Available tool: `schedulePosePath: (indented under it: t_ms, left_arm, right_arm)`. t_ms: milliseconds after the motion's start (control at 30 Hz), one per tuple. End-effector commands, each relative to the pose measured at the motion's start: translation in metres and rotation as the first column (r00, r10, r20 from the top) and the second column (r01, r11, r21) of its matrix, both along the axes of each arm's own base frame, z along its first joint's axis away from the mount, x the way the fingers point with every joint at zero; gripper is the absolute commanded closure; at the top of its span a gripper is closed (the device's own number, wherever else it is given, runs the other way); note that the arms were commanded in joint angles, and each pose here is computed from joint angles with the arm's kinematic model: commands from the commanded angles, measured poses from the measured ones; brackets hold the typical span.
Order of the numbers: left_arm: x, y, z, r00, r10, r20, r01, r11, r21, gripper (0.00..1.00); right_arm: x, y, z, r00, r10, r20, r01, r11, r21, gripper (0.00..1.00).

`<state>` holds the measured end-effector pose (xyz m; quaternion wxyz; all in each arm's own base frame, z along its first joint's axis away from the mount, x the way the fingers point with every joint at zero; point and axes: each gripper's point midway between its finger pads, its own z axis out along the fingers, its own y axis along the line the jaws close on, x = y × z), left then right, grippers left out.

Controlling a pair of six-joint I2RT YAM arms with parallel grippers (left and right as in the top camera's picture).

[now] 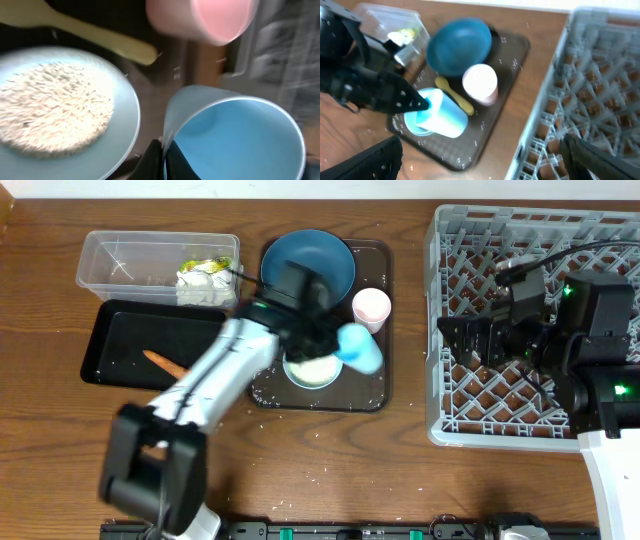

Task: Sort waste into correct bins and load items into the dishwasher rack
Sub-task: 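Grasp the light-blue cup with left gripper and lift it, then hand light-blue cup from left gripper to right gripper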

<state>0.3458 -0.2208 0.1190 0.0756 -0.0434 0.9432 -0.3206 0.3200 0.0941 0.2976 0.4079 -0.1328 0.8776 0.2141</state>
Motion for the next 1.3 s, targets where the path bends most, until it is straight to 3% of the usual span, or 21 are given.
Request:
schedulePosePath:
  t_ms: [0,167,267,467,567,700,1000,1267]
  left_arm:
    - [0.009,0.011,0.072,1.0,0.009,0.016,-0.004,0.956,-0.293,0.94]
    - [0.015,0.036,0.121,0.999,-0.012,0.039,0.031,0.837,-0.546,0.94]
    - [0.013,0.043,0.14,0.997,-0.044,0.066,0.076,0.775,-0.627,0.94]
    - [0.007,0.044,0.152,0.994,-0.081,0.076,0.111,0.727,-0.678,0.94]
    - [0.007,0.044,0.152,0.994,-0.081,0.075,0.11,0.727,-0.678,0.94]
    - [0.005,0.04,0.152,0.993,-0.093,0.074,0.118,0.726,-0.678,0.94]
    - [-0.002,0.023,0.148,0.99,-0.126,0.069,0.14,0.737,-0.661,0.94]
    - [-0.002,0.022,0.148,0.989,-0.129,0.069,0.142,0.736,-0.661,0.94]
  right_arm:
    - [0.002,0.019,0.018,0.995,0.086,0.051,-0.09,0.993,0.078,0.01]
    - [0.009,0.051,0.03,0.952,0.278,0.13,-0.299,0.936,0.186,0.01]
    - [0.011,0.068,0.029,0.908,0.39,0.153,-0.418,0.869,0.265,0.01]
    - [0.012,0.094,0.025,0.788,0.576,0.218,-0.61,0.681,0.405,0.04]
    - [0.013,0.109,0.016,0.753,0.622,0.216,-0.645,0.632,0.429,0.05]
    - [0.015,0.132,0.001,0.732,0.652,0.198,-0.665,0.62,0.416,0.09]
    - [0.027,0.177,-0.013,0.762,0.629,0.156,-0.632,0.667,0.395,0.12]
    - [0.026,0.188,-0.013,0.764,0.627,0.154,-0.629,0.67,0.394,0.31]
